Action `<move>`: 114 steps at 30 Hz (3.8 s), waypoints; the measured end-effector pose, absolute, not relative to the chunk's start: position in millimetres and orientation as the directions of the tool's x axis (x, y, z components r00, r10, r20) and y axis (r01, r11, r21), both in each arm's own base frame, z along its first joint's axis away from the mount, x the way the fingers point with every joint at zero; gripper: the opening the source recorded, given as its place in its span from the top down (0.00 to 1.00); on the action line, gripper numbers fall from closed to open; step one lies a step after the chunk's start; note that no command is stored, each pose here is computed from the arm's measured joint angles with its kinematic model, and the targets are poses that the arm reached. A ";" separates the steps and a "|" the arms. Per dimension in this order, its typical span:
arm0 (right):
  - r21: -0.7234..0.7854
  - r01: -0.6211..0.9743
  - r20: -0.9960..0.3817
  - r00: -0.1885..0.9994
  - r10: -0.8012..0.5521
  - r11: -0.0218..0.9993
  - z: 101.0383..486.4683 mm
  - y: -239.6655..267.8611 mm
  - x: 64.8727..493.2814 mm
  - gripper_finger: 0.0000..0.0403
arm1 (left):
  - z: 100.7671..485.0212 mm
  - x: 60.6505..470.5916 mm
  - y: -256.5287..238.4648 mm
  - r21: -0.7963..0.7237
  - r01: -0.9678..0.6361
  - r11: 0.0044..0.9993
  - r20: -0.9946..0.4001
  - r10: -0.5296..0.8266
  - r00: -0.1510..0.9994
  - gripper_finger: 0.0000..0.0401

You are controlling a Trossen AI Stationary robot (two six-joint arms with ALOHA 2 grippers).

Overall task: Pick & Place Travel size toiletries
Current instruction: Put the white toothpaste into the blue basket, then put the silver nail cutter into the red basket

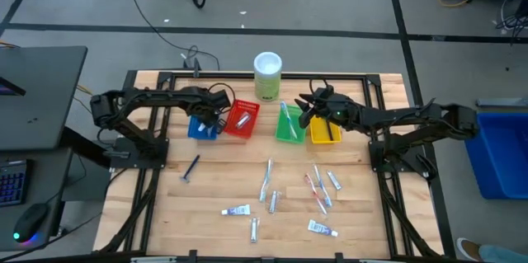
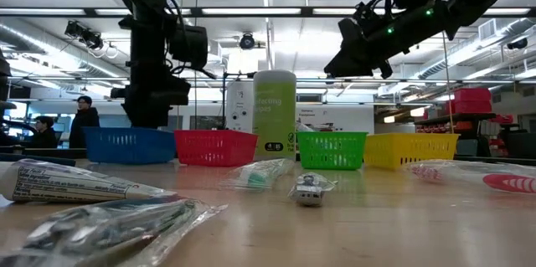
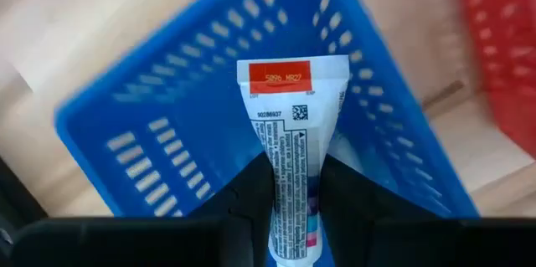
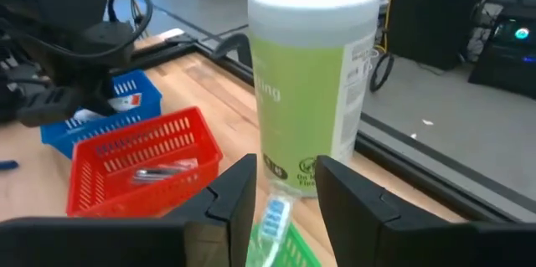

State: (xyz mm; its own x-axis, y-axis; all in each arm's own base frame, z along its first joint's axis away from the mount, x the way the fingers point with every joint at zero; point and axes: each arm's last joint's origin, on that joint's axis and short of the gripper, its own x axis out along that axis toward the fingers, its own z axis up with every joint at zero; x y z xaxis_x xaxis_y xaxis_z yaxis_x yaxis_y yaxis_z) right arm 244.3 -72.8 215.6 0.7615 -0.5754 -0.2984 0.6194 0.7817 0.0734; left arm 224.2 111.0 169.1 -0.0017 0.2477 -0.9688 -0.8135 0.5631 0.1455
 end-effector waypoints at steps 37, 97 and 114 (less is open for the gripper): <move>-0.136 -0.331 -0.170 0.937 0.307 0.934 226.3 6.0 261.2 0.65 | 290.6 191.9 16.7 0.037 -0.605 0.796 -0.800 0.386 0.459 0.60; -0.006 -0.574 -0.752 0.542 0.374 0.819 101.5 114.2 357.6 0.84 | 204.3 222.3 -43.1 -0.185 -0.250 0.950 -0.564 0.105 0.819 0.60; -0.225 -0.181 -0.507 0.861 0.043 0.957 187.8 91.6 361.1 0.84 | 213.9 228.1 -43.9 -0.185 -0.223 0.957 -0.466 0.115 0.878 0.60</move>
State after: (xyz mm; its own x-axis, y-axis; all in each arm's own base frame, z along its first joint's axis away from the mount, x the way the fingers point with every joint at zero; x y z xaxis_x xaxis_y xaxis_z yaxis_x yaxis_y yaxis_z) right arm 361.1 91.6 187.8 0.8611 0.0433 -0.5065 -0.1806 0.9574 -0.2253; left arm 228.1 -43.9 213.9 0.8775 0.1146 -0.4656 -0.2230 0.9572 -0.1846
